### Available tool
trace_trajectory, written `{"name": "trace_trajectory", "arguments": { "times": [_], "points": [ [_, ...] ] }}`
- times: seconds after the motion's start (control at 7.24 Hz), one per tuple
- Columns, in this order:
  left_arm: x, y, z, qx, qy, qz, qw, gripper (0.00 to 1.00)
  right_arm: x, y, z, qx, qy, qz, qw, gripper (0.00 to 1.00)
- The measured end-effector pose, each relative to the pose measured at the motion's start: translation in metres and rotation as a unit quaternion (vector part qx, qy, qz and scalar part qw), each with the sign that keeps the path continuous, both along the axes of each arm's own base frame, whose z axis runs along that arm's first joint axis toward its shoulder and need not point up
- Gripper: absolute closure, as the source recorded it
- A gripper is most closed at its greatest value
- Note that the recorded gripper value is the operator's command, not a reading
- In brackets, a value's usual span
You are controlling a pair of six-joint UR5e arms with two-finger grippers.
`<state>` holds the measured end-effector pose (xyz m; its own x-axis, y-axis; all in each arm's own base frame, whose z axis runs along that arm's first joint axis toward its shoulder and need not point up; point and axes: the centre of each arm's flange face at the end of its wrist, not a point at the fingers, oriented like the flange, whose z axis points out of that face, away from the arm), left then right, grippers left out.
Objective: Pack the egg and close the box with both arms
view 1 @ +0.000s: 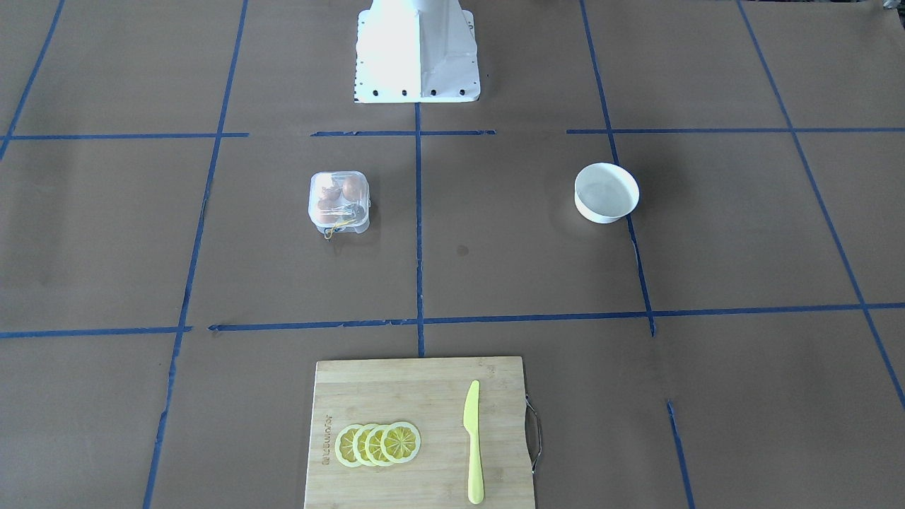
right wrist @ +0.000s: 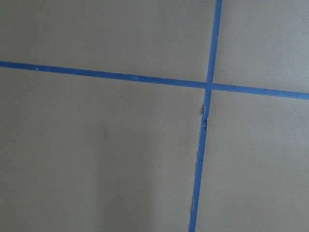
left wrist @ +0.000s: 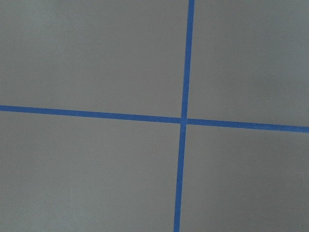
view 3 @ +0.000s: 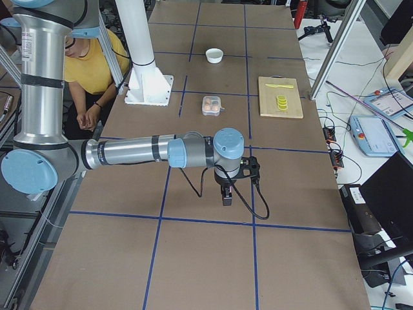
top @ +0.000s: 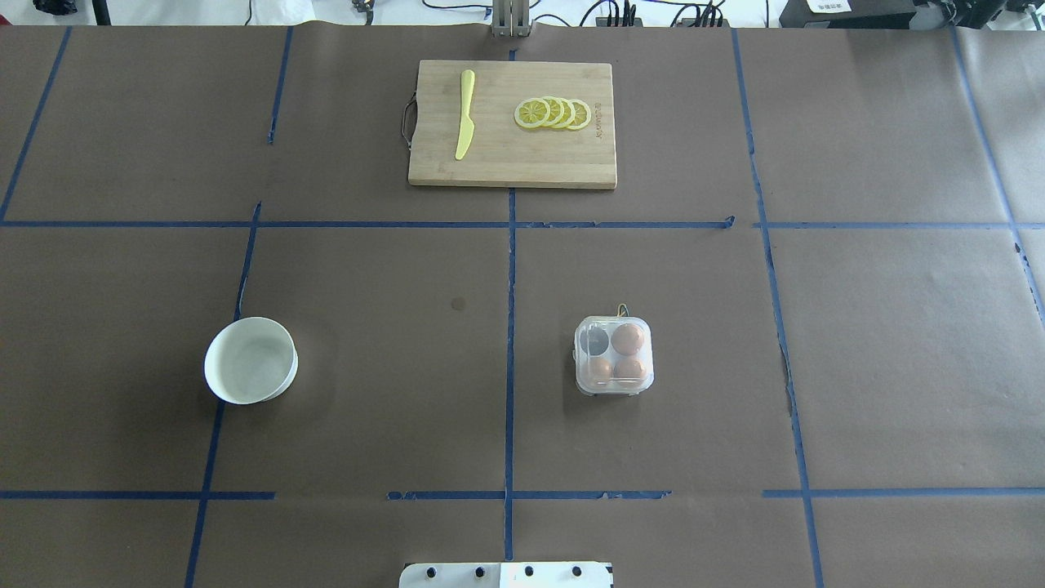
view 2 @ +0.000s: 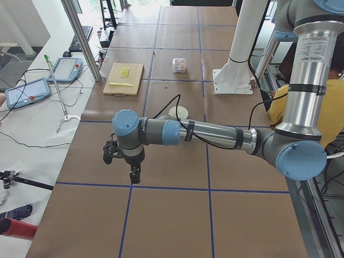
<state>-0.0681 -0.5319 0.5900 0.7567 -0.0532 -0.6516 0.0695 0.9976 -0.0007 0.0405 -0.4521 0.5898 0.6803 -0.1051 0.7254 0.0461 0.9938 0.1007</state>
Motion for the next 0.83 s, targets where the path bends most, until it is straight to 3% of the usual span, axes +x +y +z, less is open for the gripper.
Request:
{"name": "trace_trajectory", "arguments": {
  "times": [0.83],
  "points": [
    [0.001,-0.004,-0.021,0.017,0.000,-0.001,0.9999,0.00,-0.009,-0.002,0.001,-0.002,0.001,-0.009,1.0000,0.00]
  ]
}}
